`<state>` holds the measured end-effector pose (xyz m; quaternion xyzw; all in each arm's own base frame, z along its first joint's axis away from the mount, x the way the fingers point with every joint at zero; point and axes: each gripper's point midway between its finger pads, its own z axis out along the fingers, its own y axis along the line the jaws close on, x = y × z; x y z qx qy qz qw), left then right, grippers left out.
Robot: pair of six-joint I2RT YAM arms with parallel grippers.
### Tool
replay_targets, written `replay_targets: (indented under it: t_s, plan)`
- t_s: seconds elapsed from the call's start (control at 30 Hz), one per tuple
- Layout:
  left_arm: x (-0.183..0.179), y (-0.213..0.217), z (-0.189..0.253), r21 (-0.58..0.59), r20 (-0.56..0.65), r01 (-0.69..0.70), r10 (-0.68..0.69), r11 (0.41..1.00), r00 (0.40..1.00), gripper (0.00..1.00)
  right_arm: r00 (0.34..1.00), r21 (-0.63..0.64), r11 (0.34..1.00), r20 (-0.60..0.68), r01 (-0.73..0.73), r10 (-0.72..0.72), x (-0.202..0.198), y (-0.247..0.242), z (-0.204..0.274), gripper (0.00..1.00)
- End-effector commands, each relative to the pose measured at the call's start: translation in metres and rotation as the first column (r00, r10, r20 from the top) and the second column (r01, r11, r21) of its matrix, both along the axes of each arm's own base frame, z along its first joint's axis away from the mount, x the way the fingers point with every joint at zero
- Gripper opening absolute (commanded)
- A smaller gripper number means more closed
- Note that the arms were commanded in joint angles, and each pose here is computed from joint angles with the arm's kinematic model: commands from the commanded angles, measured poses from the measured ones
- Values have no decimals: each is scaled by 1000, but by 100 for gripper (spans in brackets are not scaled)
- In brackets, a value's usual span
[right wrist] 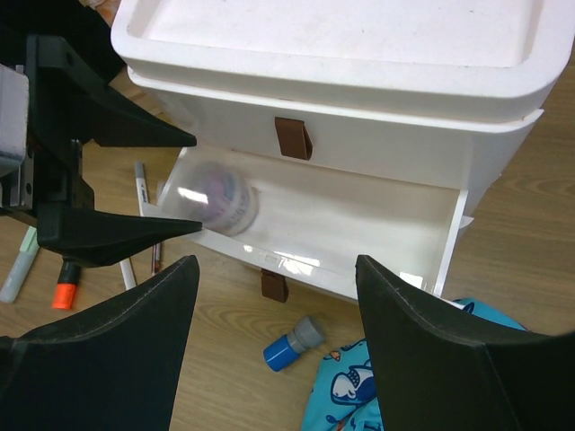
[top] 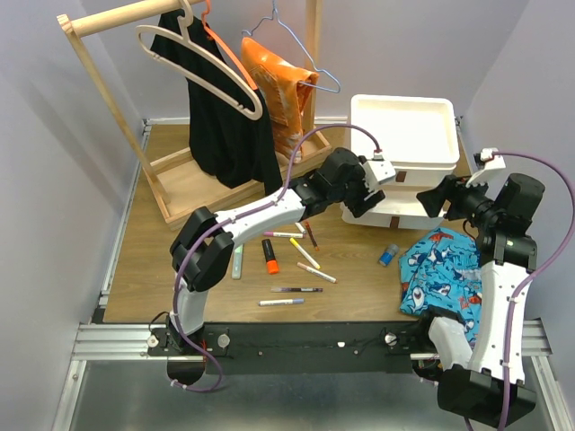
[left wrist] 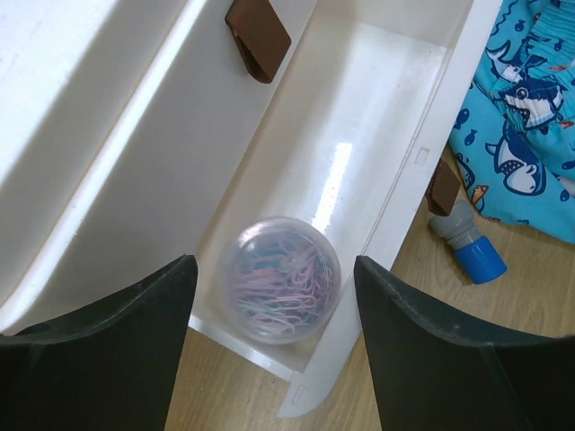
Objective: Sort the stationery into containers
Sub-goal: Place the stationery in the drawer, then pick up the stationery from the center of the board.
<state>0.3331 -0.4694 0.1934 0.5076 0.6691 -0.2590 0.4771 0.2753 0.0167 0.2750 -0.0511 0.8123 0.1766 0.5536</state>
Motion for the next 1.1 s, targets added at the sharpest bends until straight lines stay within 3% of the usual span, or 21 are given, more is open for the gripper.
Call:
replay_targets:
  t_s: [0.0, 0.07, 0.17, 0.27, 0.3, 0.33, 0.37, 0.4, 0.43, 0.47, 0.5, 0.53, 0.57, 0.6, 0.67, 0.7, 0.77, 0.8, 0.9, 1.07]
  plan:
    - [8, -1, 30, -49, 29, -47, 49, 998, 998, 84, 1000, -12, 1000, -26, 7, -7, -2, -2, -9, 78]
    - [6, -2, 41, -68, 28, -45, 47, 997, 998, 99, 1000, -12, 1000, -27, 3, -4, -2, -1, -8, 78]
    - [0, 0, 67, -110, 22, -43, 46, 993, 999, 99, 999, -21, 999, -21, -29, 29, -4, 3, -4, 78]
    - [-11, 14, 98, -132, 30, -40, 45, 990, 999, 99, 989, -107, 983, 11, -147, 149, -13, 12, 5, 79]
    - [-16, 22, 103, -122, 29, -44, 48, 991, 998, 99, 977, -197, 960, 37, -201, 212, -15, 12, 7, 79]
    - [-23, 35, 130, -158, 63, -48, 59, 986, 996, 99, 957, -201, 937, 5, -284, 291, -27, 23, -1, 79]
    - [-25, 48, 124, -140, 65, -76, 86, 987, 994, 99, 937, -247, 908, 4, -337, 349, -33, 26, -1, 79]
    - [-27, 57, 131, -151, 83, -88, 101, 985, 991, 99, 894, -397, 825, 27, -402, 448, -37, 25, -1, 79]
    - [-34, 76, 156, -191, 118, -101, 125, 976, 985, 99, 866, -398, 788, -33, -469, 499, -51, 29, -14, 79]
    - [-37, 88, 145, -171, 113, -128, 149, 977, 982, 99, 839, -438, 742, -54, -507, 542, -56, 30, -20, 79]
    - [-40, 98, 149, -176, 122, -139, 162, 975, 979, 99, 783, -553, 631, -63, -543, 619, -57, 26, -22, 79]
    - [-47, 114, 164, -204, 141, -151, 181, 967, 973, 99, 748, -533, 593, -123, -604, 652, -71, 29, -35, 79]
    - [-48, 126, 151, -184, 130, -175, 200, 967, 971, 99, 713, -539, 543, -166, -644, 681, -73, 26, -44, 79]
    - [-47, 136, 148, -181, 125, -202, 226, 963, 966, 99, 664, -576, 464, -193, -673, 723, -76, 24, -52, 79]
    - [-48, 159, 136, -177, 95, -252, 271, 951, 958, 99, 630, -608, 396, -230, -688, 742, -75, 19, -63, 79]
    - [-39, 175, 130, -175, 75, -300, 316, 938, 946, 99, 584, -665, 305, -244, -682, 774, -73, 17, -68, 80]
    - [-33, 197, 113, -171, 23, -361, 370, 917, 929, 99, 522, -684, 203, -298, -701, 799, -76, 13, -88, 81]
    - [-22, 212, 111, -177, 14, -408, 416, 896, 909, 99, 471, -721, 116, -314, -683, 824, -74, 12, -92, 81]
    - [-16, 234, 99, -176, -6, -460, 466, 870, 885, 99, 372, -767, -23, -337, -641, 865, -79, 16, -107, 82]
    - [-12, 260, 88, -162, 19, -499, 509, 851, 861, 99, 236, -791, -183, -381, -584, 894, -91, 23, -129, 85]
